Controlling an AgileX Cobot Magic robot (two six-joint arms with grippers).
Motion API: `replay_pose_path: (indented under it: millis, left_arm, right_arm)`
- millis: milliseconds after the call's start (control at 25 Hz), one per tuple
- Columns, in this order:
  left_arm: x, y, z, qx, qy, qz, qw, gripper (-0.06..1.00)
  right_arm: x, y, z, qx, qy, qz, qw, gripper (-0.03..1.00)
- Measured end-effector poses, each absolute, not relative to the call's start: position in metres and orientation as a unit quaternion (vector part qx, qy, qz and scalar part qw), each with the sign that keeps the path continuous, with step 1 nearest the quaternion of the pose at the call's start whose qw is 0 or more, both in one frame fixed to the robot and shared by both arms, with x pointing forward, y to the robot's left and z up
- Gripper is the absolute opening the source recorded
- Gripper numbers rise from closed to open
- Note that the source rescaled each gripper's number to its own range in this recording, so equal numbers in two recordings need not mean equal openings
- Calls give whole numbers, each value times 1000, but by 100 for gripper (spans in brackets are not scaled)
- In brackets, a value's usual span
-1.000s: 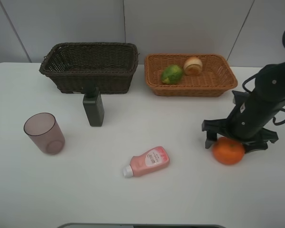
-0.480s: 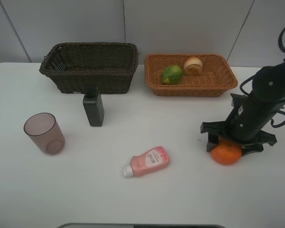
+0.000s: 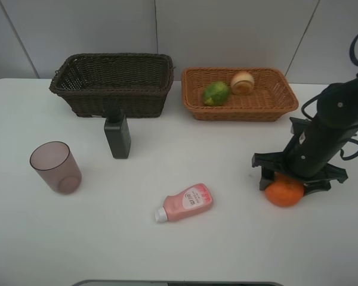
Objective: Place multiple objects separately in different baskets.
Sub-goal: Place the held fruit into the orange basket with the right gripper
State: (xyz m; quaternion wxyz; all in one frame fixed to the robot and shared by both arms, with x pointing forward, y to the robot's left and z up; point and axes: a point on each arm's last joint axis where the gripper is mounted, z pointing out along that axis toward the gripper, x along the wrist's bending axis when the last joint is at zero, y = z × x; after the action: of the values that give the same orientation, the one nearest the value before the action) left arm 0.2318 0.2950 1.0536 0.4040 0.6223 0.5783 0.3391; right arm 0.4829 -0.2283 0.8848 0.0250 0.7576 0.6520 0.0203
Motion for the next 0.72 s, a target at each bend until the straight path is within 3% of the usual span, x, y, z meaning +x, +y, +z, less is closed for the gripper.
replay_pose_path:
  millis: [240,720]
  left_arm:
    - [232,295,1054,622,578,339,404,100]
    - [232,295,1054,622,578,339,404,100]
  right_arm:
    - [488,-227,892,755,655,11,23,50]
    - [547,-195,981,694,717,37,58,50]
